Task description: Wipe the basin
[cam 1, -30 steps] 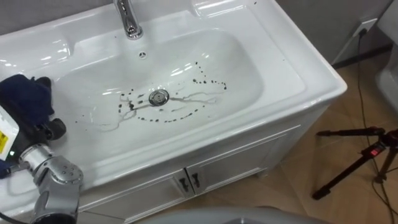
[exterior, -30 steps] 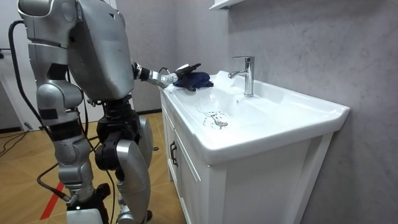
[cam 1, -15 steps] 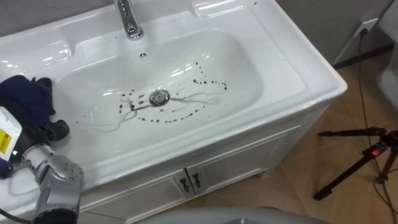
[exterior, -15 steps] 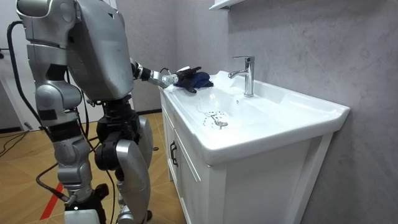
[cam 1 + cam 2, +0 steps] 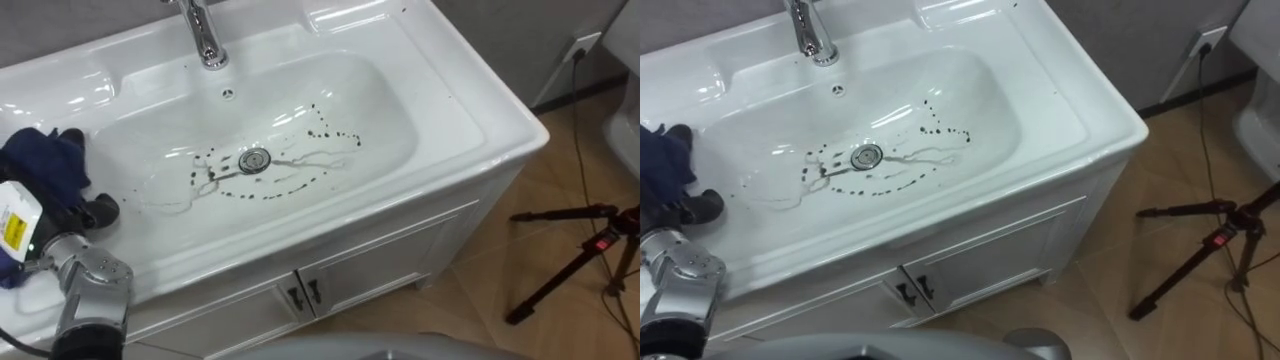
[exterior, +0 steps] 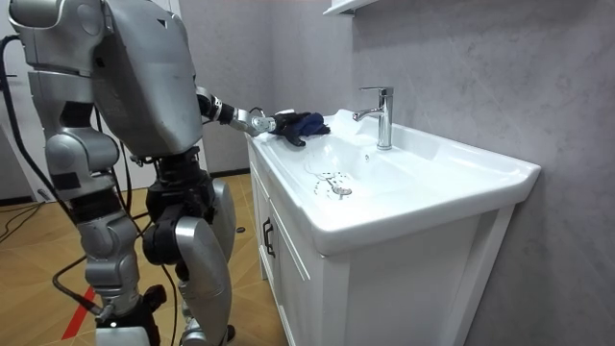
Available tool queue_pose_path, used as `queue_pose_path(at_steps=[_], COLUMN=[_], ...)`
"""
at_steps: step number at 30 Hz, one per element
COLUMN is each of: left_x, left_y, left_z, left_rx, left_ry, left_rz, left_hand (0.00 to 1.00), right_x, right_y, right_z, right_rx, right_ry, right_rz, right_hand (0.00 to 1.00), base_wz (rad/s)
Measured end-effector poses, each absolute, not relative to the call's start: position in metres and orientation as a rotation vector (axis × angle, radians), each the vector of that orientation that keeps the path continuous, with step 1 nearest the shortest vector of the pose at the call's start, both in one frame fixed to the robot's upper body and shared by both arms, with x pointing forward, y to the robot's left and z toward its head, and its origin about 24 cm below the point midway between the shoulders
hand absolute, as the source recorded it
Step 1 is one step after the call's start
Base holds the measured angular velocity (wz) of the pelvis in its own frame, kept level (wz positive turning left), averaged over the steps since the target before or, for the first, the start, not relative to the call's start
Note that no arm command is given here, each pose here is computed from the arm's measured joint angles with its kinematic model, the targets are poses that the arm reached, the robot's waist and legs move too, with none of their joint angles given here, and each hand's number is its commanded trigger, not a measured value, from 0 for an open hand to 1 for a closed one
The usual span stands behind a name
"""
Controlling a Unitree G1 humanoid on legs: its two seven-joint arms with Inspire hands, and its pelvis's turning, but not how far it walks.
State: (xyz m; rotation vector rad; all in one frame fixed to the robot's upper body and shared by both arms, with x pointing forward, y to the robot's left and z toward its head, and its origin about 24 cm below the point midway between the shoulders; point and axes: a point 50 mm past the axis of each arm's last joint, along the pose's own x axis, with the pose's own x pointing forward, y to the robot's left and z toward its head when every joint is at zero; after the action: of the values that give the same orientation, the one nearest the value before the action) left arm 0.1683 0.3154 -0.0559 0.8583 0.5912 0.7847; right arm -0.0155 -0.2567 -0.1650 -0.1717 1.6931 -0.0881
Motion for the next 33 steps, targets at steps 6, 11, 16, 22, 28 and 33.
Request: queue_pose_path(at_steps=[6,11,16,22,28,33], left_x=[0.168,0.172,0.176,0.178,0.177,0.181], left_y=[0.318,0.325,0.333,0.339,0.339,0.339], left_z=[-0.055,-0.052,-0.049,-0.045,-0.045,-0.044], left_rx=[0.874,0.895,0.905,0.907,0.907,0.867], left_ry=[0.595,0.596,0.613,0.624,0.626,0.617], left_rz=[0.778,0.785,0.779,0.770,0.770,0.786], left_hand=[1.00,1.00,1.00,1.00,1.00,1.00], right_x=[-0.017,-0.017,-0.017,-0.018,-0.016,-0.006], right_y=[-0.258,-0.259,-0.259,-0.259,-0.259,-0.261], right_z=[-0.164,-0.164,-0.164,-0.164,-0.164,-0.163], right_rx=[-0.174,-0.179,-0.177,-0.172,-0.175,-0.203], right_ry=[1.710,1.709,1.722,1.728,1.722,1.672], right_rz=[-0.095,-0.100,-0.102,-0.100,-0.099,-0.111], right_hand=[0.00,0.00,0.00,0.00,0.00,0.00], base_wz=[-0.01,-0.01,0.00,0.00,0.00,0.00])
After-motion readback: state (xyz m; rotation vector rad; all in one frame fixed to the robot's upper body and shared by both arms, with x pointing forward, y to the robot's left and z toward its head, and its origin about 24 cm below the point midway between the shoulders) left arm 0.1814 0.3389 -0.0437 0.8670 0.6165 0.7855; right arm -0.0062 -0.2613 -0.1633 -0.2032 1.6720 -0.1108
